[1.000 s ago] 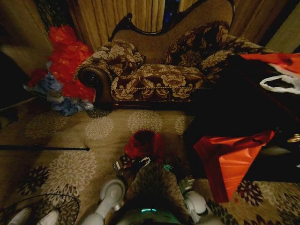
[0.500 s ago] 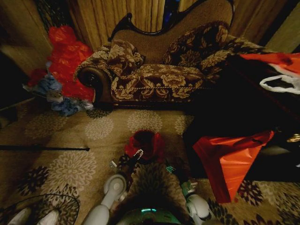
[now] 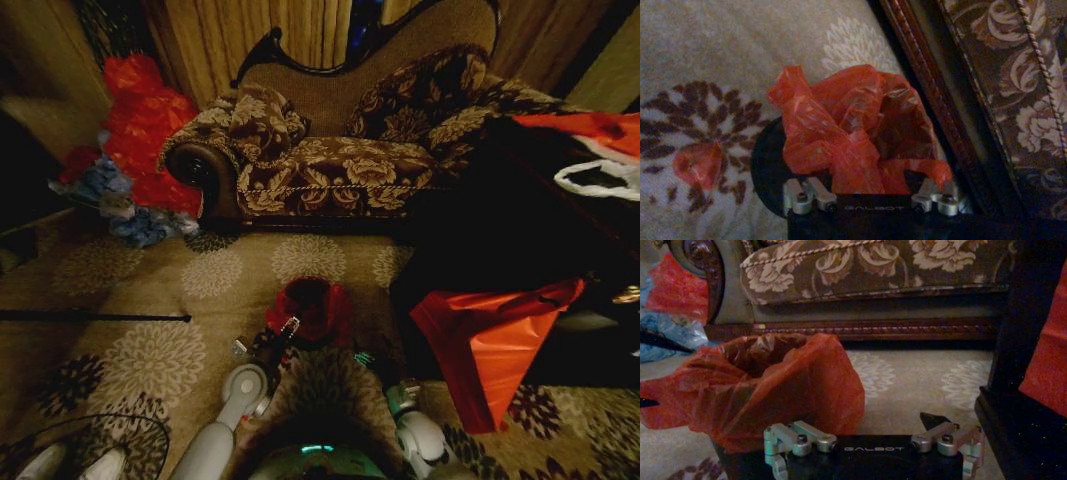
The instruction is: Place a garbage bag over the trash bin.
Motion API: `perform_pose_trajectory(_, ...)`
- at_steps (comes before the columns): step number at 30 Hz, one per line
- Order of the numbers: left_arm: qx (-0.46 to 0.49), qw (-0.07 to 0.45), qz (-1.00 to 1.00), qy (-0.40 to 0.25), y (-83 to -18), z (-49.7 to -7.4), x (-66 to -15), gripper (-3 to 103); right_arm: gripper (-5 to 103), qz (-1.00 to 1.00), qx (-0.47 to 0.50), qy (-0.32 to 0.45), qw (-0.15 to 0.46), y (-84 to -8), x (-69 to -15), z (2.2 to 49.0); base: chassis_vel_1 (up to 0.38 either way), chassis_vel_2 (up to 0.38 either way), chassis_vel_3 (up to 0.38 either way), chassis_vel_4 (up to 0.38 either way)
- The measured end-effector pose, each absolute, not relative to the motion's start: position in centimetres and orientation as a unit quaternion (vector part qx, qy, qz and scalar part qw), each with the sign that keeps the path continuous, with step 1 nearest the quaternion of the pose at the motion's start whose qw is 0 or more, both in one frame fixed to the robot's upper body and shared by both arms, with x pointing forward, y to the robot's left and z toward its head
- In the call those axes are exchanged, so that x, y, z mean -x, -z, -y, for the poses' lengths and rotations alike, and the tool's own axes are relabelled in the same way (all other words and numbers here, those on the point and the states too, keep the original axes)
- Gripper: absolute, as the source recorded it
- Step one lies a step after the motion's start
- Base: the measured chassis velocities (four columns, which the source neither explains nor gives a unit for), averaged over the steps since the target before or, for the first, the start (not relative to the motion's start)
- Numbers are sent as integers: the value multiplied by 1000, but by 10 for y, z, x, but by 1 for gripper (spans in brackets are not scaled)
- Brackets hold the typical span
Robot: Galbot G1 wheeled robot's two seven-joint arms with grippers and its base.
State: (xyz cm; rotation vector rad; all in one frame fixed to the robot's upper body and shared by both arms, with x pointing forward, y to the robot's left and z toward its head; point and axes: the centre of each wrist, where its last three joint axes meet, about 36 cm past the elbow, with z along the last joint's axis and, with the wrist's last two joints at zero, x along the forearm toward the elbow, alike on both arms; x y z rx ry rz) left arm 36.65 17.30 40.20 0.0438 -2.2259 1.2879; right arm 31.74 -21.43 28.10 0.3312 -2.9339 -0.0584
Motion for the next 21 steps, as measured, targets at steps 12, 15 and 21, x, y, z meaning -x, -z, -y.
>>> perform_pose_trajectory(12, -15, 287, 829, -481, -392, -171, -368, 29, 100, 989, -107, 19, 98, -279, -318, 213, 0, 0, 0, 0)
perform_pose_trajectory(15, -15, 288, 828, -481, -390, -171, -367, 24, 100, 989, -107, 19, 99, -278, -318, 213, 0, 0, 0, 0)
perform_pose_trajectory(21, -15, 294, 826, -480, -384, -169, -363, 2, 100, 989, -106, 18, 100, -276, -319, 212, 0, 0, 0, 0)
